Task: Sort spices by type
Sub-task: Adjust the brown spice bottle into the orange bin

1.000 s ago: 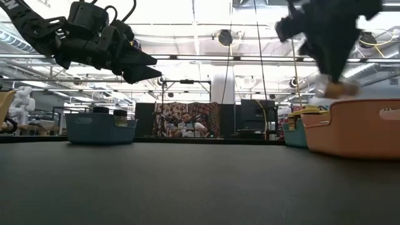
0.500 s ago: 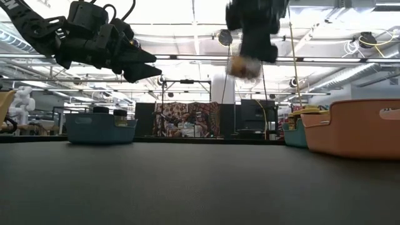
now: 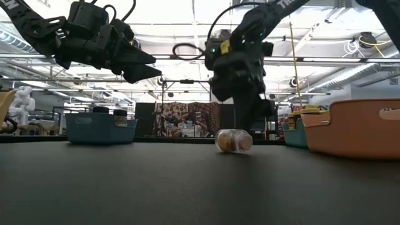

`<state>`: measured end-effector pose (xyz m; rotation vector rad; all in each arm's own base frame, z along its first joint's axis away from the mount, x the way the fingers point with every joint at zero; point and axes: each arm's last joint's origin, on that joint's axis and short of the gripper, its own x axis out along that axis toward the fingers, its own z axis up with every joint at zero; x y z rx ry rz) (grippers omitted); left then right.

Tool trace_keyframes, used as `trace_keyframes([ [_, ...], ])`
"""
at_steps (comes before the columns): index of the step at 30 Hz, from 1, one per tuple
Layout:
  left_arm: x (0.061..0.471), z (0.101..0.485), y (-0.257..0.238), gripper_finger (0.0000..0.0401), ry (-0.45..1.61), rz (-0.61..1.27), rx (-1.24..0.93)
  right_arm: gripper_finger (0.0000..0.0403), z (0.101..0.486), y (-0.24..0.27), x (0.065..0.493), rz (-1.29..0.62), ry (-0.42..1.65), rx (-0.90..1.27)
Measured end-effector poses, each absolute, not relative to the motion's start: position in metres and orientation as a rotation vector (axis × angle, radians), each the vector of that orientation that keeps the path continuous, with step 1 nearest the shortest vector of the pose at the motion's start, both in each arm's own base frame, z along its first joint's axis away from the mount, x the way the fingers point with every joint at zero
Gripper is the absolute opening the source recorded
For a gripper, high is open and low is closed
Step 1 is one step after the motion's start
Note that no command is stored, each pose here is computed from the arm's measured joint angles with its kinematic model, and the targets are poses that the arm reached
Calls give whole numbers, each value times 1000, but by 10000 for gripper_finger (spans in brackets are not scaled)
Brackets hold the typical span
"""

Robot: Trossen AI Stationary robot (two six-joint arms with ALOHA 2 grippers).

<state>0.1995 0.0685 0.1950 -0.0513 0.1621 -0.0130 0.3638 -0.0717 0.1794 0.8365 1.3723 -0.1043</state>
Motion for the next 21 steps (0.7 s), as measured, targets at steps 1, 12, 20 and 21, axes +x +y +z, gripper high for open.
trace_keyframes([
  [1,199,195,68,341,162,-14,-49,107,176,-72,365,-105,1380,838],
  [12,199,195,68,341,165,-16,-35,159,210,-67,365,-75,1295,733],
  [20,199,194,68,341,174,-16,-39,206,231,14,368,-321,1201,446],
  [21,199,194,68,341,174,-16,-39,208,231,27,370,-340,1166,400],
])
